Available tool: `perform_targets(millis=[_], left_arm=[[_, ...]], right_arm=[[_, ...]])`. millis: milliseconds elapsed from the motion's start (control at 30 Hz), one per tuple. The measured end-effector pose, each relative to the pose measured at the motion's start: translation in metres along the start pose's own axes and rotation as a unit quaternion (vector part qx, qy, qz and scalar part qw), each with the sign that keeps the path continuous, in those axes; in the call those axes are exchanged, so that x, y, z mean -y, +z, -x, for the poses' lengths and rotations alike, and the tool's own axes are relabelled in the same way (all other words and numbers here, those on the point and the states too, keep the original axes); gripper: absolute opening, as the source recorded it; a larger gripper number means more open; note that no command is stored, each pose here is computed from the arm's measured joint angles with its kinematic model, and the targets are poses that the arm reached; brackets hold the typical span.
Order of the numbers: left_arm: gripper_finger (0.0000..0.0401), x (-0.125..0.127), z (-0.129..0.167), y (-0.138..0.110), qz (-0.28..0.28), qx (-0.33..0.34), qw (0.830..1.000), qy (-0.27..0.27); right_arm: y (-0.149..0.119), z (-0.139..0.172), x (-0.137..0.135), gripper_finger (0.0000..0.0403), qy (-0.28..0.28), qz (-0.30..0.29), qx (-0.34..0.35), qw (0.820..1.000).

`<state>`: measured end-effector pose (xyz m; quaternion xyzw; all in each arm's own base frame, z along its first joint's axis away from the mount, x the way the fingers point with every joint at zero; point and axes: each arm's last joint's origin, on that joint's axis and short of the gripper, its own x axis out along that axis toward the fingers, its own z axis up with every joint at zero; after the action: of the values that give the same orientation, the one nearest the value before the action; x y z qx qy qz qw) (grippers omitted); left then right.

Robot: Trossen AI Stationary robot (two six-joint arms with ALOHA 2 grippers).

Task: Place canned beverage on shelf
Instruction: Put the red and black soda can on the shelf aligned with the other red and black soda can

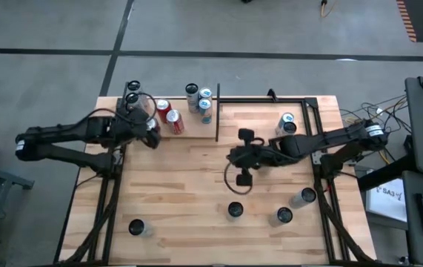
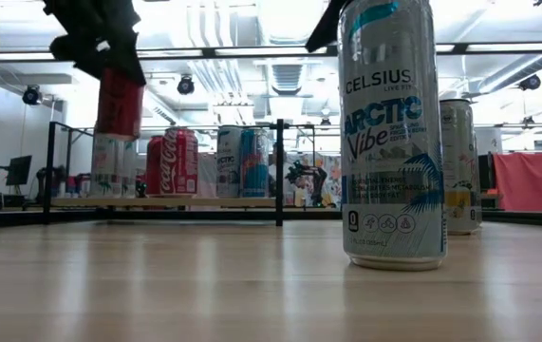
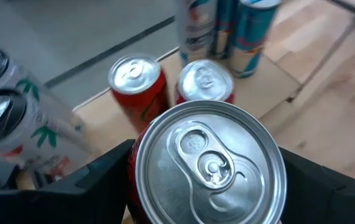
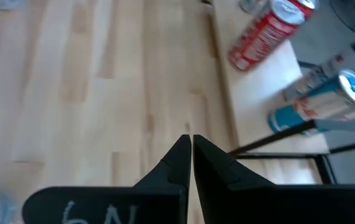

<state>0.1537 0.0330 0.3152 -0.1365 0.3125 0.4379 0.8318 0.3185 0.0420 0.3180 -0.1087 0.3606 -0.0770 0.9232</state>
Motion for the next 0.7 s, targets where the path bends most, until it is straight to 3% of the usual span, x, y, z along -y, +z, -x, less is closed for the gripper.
perform_targets(millis=[100,233,700], left_arm=[[0.0289,0.0,-0.008,-0.007,0.033,-0.006,0.999,0.016],[0.0289,0.003,-0.023,-0.019,0.038,0.0,0.999,0.022],[0.0289,-0.002,-0.059,-0.034,0.062,-0.004,0.996,0.065]], right_arm=[[-0.001,-0.004,0.012,0.0009,-0.014,-0.012,-0.005,1.0],[0.001,-0.006,0.02,0.0009,-0.024,-0.029,0.004,0.999],[0.007,-0.006,0.022,0.0009,-0.027,-0.028,0.035,0.999]])
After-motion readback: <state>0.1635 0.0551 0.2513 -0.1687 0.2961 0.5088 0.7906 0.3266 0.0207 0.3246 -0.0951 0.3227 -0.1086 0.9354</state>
